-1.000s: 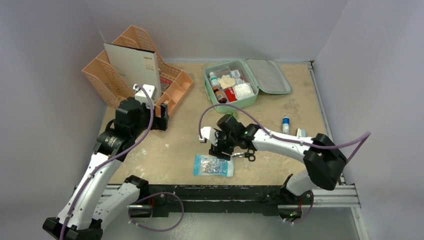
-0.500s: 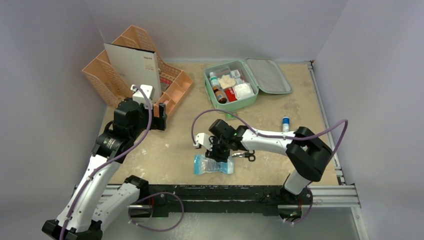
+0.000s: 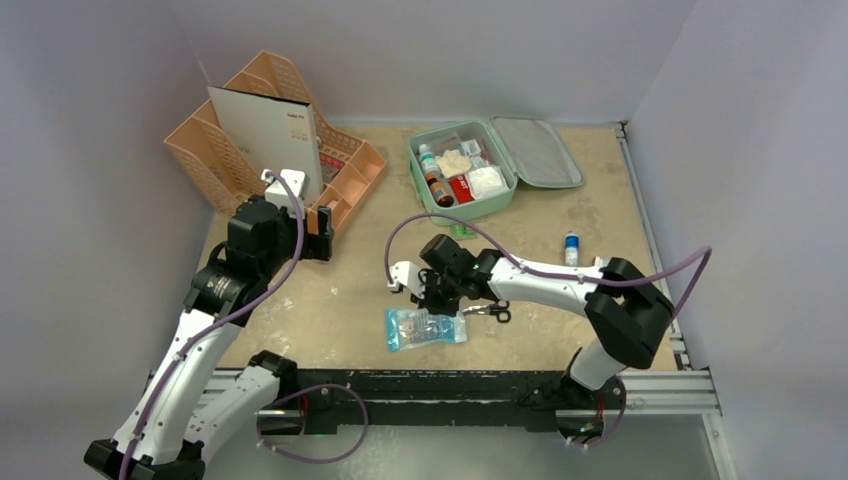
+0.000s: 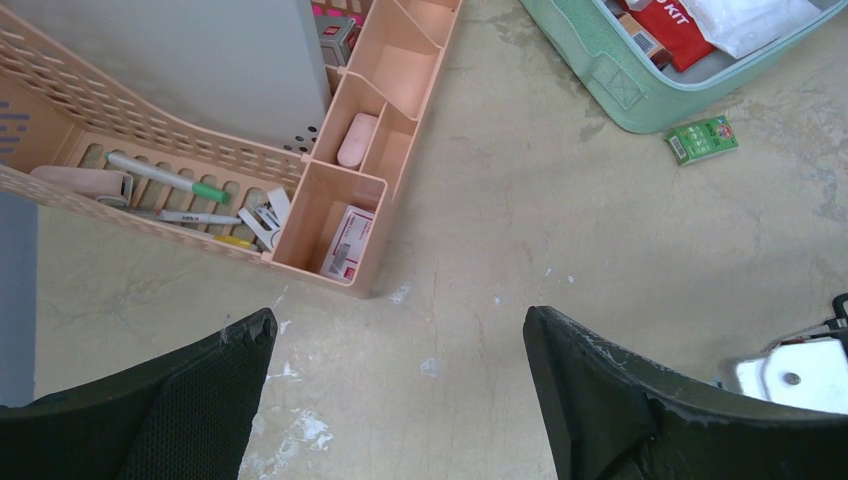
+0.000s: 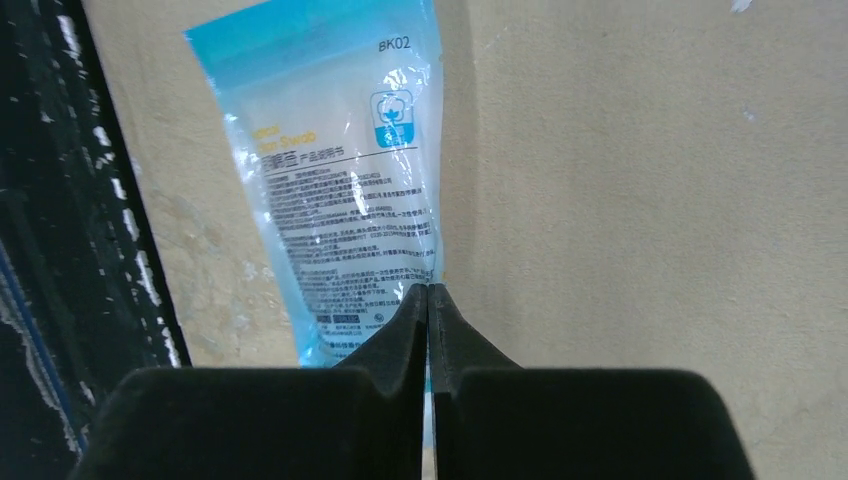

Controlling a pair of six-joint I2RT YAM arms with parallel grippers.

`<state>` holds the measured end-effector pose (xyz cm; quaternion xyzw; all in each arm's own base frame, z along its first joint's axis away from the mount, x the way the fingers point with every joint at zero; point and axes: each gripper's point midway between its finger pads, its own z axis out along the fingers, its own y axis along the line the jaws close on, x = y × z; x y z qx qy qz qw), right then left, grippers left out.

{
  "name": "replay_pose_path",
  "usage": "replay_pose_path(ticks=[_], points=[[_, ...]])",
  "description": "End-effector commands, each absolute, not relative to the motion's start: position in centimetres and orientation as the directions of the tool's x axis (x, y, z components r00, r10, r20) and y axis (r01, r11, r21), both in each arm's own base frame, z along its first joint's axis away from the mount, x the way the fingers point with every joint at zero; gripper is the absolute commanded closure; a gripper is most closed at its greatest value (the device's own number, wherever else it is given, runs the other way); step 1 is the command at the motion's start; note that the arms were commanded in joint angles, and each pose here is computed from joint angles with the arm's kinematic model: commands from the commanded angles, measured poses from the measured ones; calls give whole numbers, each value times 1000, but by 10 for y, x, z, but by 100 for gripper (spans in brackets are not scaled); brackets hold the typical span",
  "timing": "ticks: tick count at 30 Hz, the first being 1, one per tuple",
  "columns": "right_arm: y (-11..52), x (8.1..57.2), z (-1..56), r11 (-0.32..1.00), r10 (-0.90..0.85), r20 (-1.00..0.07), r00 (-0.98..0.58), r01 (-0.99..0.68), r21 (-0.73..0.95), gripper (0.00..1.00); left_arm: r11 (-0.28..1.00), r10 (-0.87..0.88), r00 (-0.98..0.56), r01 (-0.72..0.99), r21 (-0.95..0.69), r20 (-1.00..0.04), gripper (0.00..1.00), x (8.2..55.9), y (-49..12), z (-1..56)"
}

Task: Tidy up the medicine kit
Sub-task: Pick up the medical item at the center of the board, then place the medical item at the medicine box.

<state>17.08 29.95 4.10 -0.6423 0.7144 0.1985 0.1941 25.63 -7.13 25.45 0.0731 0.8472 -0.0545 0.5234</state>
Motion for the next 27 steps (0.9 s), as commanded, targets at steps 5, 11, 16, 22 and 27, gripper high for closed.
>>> replay_pose_path(ticks=[5,11,16,22,27], points=[[317,185,96,176,-709,-687,-161,-983,49,100,985,68,-416,171,-5,-907,7,259,-68,259],[301,231,136,370,-573,-779,-254,-929,31,100,983,67,-420,183,-12,-905,7,259,-71,258],[276,282,184,587,-409,-865,-292,-810,-4,100,982,67,-420,186,-14,-905,7,259,-72,258],[242,338,222,770,-240,-903,-357,-636,47,100,982,67,-419,188,-14,-905,7,259,-72,258],[221,382,243,846,-68,-913,-402,-508,161,100,979,68,-427,200,-21,-902,7,259,-75,256]])
